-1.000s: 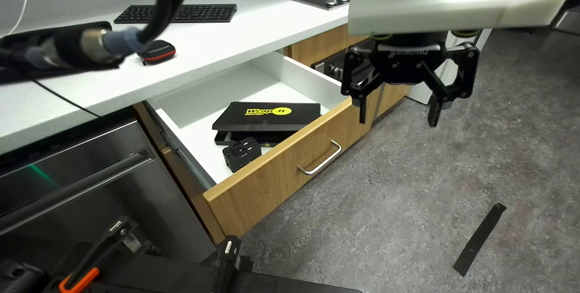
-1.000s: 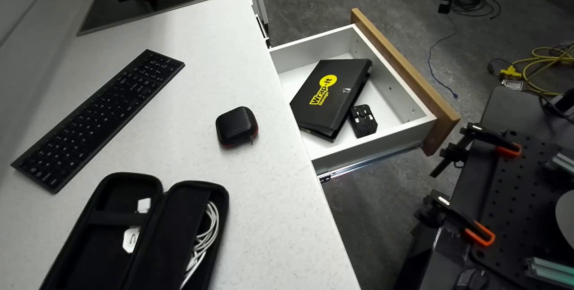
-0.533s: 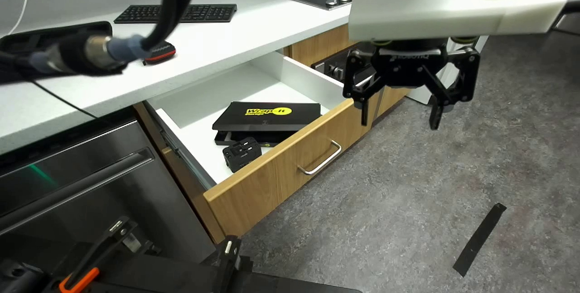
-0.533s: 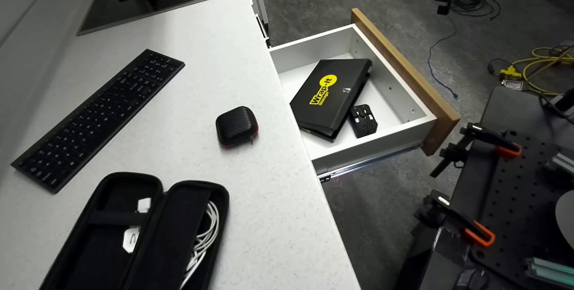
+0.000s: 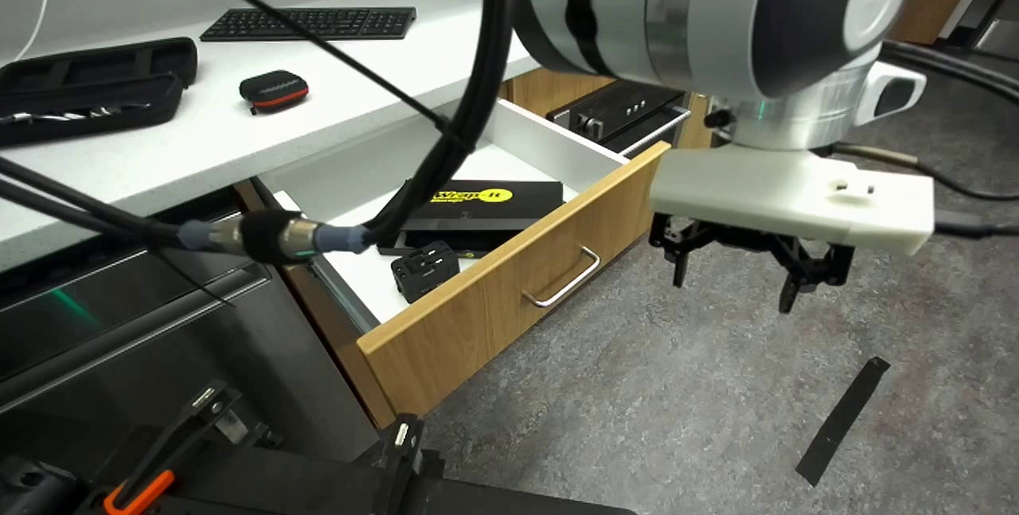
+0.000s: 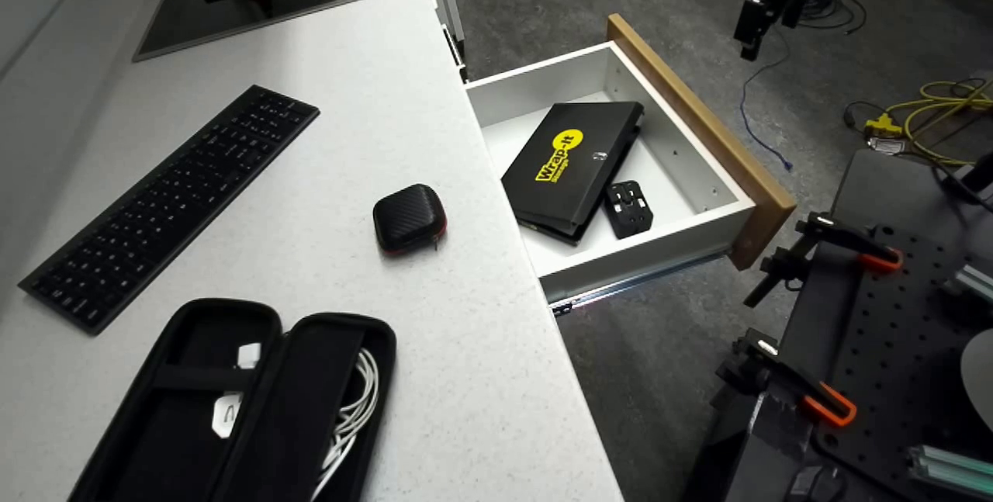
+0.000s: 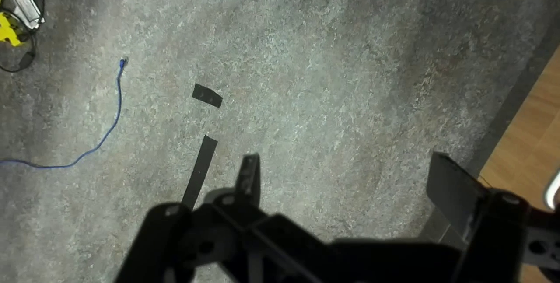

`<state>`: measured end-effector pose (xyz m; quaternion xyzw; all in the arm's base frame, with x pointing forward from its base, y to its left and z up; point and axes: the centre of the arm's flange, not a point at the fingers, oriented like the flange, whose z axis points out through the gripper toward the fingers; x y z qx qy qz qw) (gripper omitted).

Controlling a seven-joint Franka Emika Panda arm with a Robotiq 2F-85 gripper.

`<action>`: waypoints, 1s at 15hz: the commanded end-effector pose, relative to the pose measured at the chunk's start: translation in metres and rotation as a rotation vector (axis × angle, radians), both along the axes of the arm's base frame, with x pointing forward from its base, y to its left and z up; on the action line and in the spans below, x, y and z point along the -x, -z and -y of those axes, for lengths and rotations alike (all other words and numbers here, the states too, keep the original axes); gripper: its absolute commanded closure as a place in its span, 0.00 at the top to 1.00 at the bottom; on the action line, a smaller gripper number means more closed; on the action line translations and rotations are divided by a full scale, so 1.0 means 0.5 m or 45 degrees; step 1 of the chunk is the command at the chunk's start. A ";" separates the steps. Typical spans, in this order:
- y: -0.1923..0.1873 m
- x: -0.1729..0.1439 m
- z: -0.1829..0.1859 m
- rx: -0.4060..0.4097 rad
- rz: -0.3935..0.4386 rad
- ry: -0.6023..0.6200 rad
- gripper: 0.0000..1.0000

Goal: Close the drawer

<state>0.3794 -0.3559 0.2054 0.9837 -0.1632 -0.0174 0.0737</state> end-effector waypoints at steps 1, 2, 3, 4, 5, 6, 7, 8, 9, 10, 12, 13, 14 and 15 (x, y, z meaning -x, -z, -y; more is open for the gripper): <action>0.104 -0.052 0.035 0.004 0.091 0.073 1.00; 0.128 -0.067 0.032 -0.012 0.117 0.092 1.00; 0.151 -0.082 0.028 -0.031 0.133 0.109 1.00; 0.175 -0.102 0.022 -0.053 0.145 0.124 1.00; 0.195 -0.118 0.015 -0.071 0.147 0.129 1.00; 0.210 -0.131 0.008 -0.093 0.157 0.123 1.00; 0.222 -0.142 0.000 -0.111 0.169 0.114 1.00; 0.231 -0.152 -0.008 -0.122 0.179 0.096 1.00; 0.235 -0.163 -0.018 -0.139 0.190 0.081 1.00; 0.237 -0.174 -0.030 -0.158 0.193 0.065 1.00; 0.232 -0.192 -0.058 -0.208 0.202 0.028 1.00; 0.226 -0.194 -0.069 -0.224 0.216 0.007 1.00; 0.223 -0.199 -0.080 -0.241 0.225 -0.014 1.00; 0.216 -0.199 -0.092 -0.256 0.237 -0.037 1.00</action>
